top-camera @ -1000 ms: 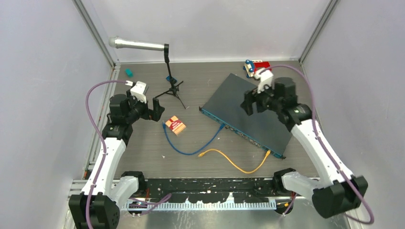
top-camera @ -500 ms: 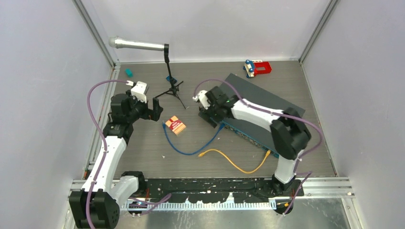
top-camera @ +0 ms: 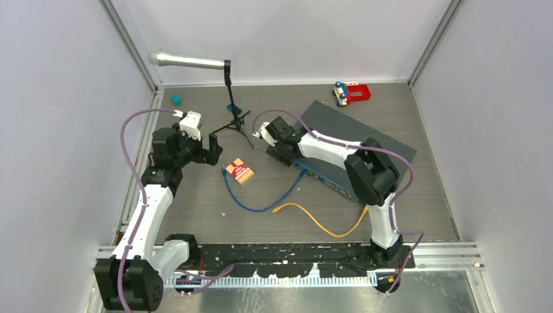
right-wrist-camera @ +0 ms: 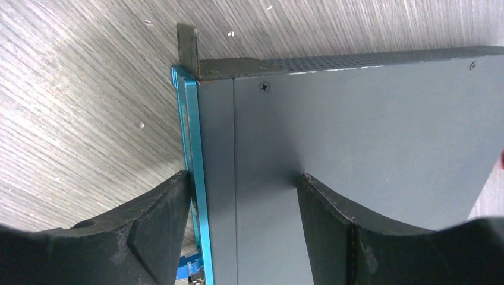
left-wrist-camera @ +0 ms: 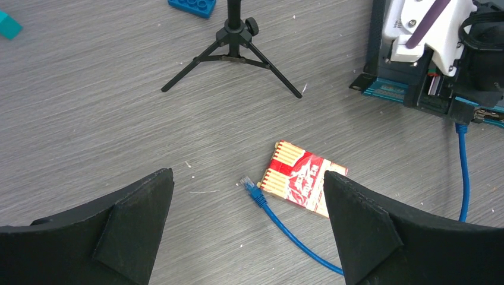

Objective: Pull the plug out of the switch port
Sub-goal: Move the switch port to the center of the board.

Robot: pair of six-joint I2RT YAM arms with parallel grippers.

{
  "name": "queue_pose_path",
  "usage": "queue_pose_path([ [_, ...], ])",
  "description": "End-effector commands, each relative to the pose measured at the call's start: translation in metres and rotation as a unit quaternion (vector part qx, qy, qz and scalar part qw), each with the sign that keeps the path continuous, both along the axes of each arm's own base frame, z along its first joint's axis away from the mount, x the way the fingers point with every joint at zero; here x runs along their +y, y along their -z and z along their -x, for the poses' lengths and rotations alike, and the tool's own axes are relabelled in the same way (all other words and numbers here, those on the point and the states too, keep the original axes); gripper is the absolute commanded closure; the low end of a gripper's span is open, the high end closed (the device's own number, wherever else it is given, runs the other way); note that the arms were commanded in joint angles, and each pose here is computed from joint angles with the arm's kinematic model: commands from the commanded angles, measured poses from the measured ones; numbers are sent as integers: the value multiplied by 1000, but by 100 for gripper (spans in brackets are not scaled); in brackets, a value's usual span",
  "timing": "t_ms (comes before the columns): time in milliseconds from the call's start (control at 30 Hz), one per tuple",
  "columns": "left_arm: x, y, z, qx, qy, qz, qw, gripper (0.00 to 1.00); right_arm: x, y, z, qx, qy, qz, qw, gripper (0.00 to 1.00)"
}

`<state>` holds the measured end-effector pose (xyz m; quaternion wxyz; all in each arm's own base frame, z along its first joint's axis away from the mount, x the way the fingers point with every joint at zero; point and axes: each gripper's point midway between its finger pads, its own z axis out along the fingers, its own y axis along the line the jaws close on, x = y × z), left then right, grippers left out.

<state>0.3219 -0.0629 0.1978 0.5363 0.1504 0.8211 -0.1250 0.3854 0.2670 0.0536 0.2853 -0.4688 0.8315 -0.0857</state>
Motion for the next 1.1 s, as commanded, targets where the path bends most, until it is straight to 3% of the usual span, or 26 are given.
queue_pose_path([
  [0,2,-12,-7,-27,1,-6,1000,0,-6,-13,-32,-59,22,30,998,32],
  [167,1,-10,-8,-31,3,-6,999,0,-10,-26,-59,-72,70,3,995,39],
  [533,-16,17,-10,0,45,20,999,4,-24,-38,-92,-60,138,-51,987,42],
  [700,-46,27,-1,29,105,51,993,6,-6,-64,-60,-9,99,-133,986,38],
  [867,-95,34,5,56,169,65,982,2,-1,-112,-16,14,48,-213,976,34],
  [1067,-166,54,-12,105,191,102,971,10,-44,-138,24,27,49,-257,965,35],
])
